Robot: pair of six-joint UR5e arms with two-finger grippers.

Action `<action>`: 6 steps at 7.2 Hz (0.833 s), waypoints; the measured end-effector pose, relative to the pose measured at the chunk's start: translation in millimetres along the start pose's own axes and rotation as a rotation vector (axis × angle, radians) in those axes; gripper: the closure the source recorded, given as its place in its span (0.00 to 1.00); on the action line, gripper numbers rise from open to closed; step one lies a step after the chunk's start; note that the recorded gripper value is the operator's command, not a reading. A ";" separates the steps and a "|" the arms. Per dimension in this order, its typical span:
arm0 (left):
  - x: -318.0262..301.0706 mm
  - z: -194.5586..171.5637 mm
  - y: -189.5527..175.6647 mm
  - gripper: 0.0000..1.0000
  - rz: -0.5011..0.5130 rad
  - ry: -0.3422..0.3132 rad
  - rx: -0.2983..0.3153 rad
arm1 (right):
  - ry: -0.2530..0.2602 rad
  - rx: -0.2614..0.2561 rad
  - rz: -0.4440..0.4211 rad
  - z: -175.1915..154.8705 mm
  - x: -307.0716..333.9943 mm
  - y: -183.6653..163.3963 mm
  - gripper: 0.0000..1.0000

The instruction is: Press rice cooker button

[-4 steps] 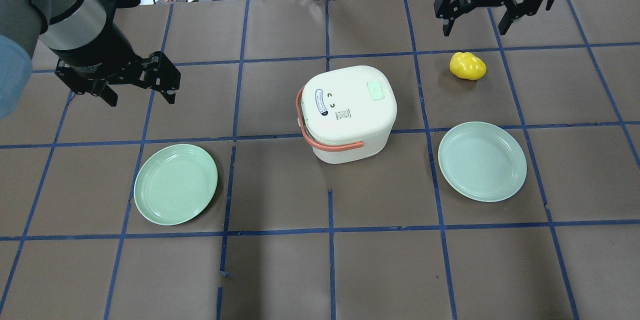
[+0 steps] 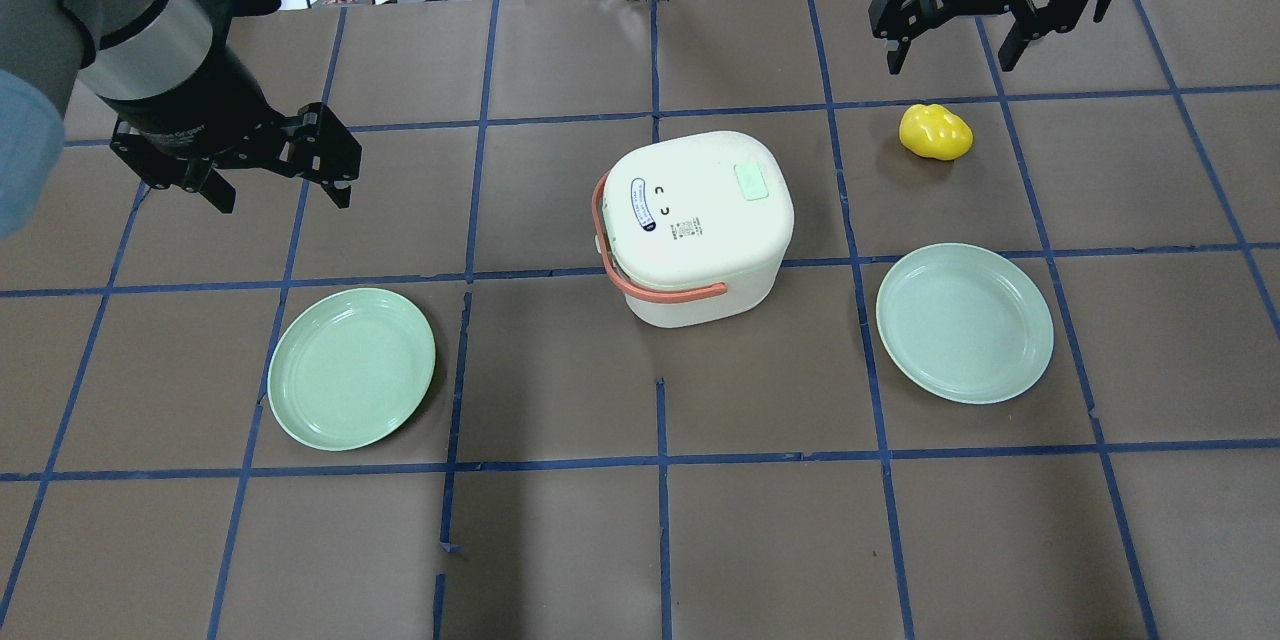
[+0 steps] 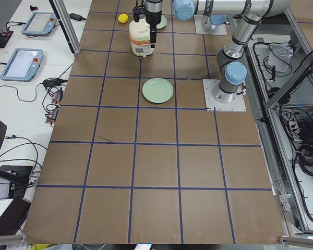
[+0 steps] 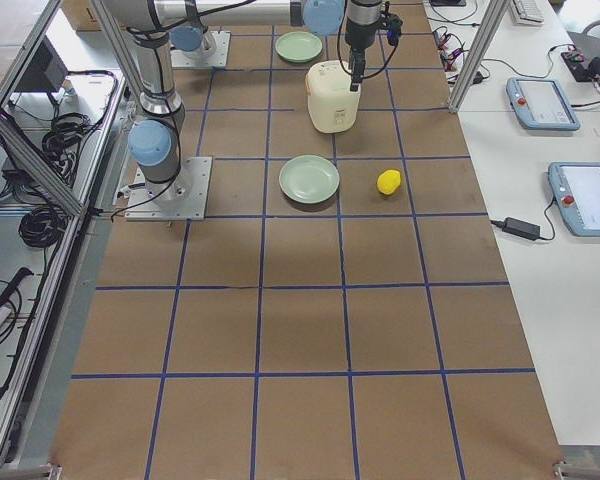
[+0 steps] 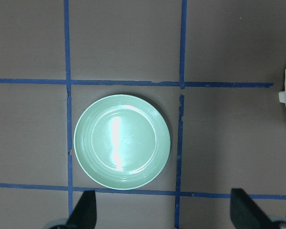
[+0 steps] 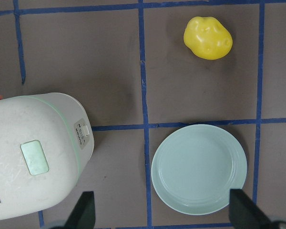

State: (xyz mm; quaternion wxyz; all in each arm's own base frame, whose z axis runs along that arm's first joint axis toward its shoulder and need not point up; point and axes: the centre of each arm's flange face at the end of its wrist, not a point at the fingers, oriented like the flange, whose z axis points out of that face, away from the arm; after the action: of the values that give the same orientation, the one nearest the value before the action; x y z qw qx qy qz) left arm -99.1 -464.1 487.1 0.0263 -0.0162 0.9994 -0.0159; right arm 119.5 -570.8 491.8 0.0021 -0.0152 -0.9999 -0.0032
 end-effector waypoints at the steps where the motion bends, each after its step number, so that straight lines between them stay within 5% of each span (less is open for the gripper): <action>1: 0.0 0.0 0.0 0.00 0.000 0.000 0.000 | -0.002 -0.007 0.000 3.0 -0.5 6.2 0.01; 6: 0.0 0.0 0.0 0.00 0.000 0.000 0.000 | -0.004 -0.010 0.000 8.9 -0.9 19.3 0.01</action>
State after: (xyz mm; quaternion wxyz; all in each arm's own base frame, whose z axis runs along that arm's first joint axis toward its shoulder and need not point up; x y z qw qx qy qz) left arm -99.1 -464.1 487.1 0.0263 -0.0162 0.9994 -0.0159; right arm 121.0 -551.5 483.0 -0.0001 -0.0150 -0.9999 -0.0079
